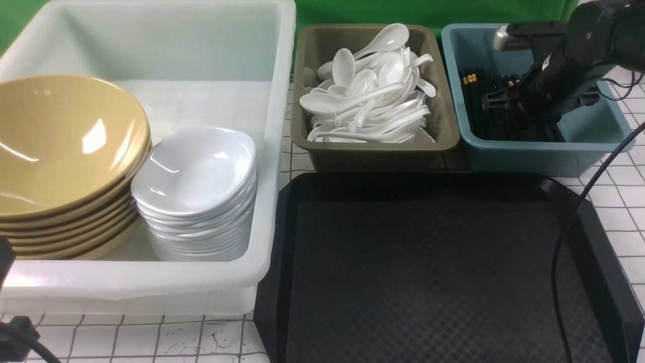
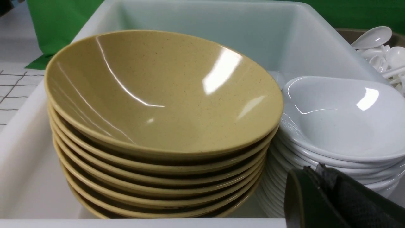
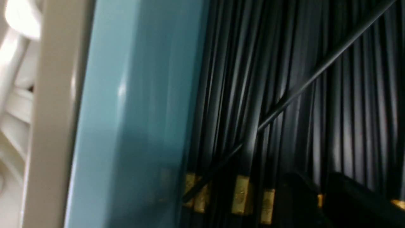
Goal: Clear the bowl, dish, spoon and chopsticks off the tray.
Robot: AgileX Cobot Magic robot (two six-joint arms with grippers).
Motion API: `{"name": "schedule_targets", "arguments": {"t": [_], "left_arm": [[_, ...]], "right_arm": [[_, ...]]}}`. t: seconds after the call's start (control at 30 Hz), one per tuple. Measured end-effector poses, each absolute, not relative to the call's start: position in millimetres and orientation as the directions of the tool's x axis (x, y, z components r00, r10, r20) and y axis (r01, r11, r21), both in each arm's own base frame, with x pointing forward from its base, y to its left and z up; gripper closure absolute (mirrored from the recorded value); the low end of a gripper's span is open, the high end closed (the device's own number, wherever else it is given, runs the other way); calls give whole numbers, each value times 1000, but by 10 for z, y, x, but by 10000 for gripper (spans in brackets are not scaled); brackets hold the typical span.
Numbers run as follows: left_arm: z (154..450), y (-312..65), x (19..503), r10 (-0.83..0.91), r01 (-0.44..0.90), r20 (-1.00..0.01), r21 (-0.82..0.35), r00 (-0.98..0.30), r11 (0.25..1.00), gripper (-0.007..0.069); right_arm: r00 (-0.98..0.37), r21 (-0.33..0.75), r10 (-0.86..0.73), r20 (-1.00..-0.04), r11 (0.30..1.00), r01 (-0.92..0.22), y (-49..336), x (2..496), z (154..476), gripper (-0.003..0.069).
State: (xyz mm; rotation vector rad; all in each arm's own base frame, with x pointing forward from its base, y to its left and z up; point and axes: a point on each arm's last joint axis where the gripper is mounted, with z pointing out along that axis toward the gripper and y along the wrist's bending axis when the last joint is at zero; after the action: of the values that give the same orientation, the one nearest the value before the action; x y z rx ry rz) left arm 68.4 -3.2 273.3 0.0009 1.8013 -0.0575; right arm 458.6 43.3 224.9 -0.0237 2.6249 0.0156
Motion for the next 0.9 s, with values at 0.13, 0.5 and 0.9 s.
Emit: {"name": "schedule_targets", "arguments": {"t": [0.13,0.5,0.9], "left_arm": [[2731,-32,684,-30,32,-972,-39,-232,999,637],[2699,-34,675,-29,32,-963,-39,-267,999,637],[2685,-34,671,-28,32,-959,-39,-282,999,637]], "right_arm": [[-855,8,-11,-518,1000,-18,429,4556,2480,372],[-308,-30,-86,-947,983,-182,514,2639,4636,492],[-197,7,-41,-979,972,-234,290,1174,3490,622]]}}
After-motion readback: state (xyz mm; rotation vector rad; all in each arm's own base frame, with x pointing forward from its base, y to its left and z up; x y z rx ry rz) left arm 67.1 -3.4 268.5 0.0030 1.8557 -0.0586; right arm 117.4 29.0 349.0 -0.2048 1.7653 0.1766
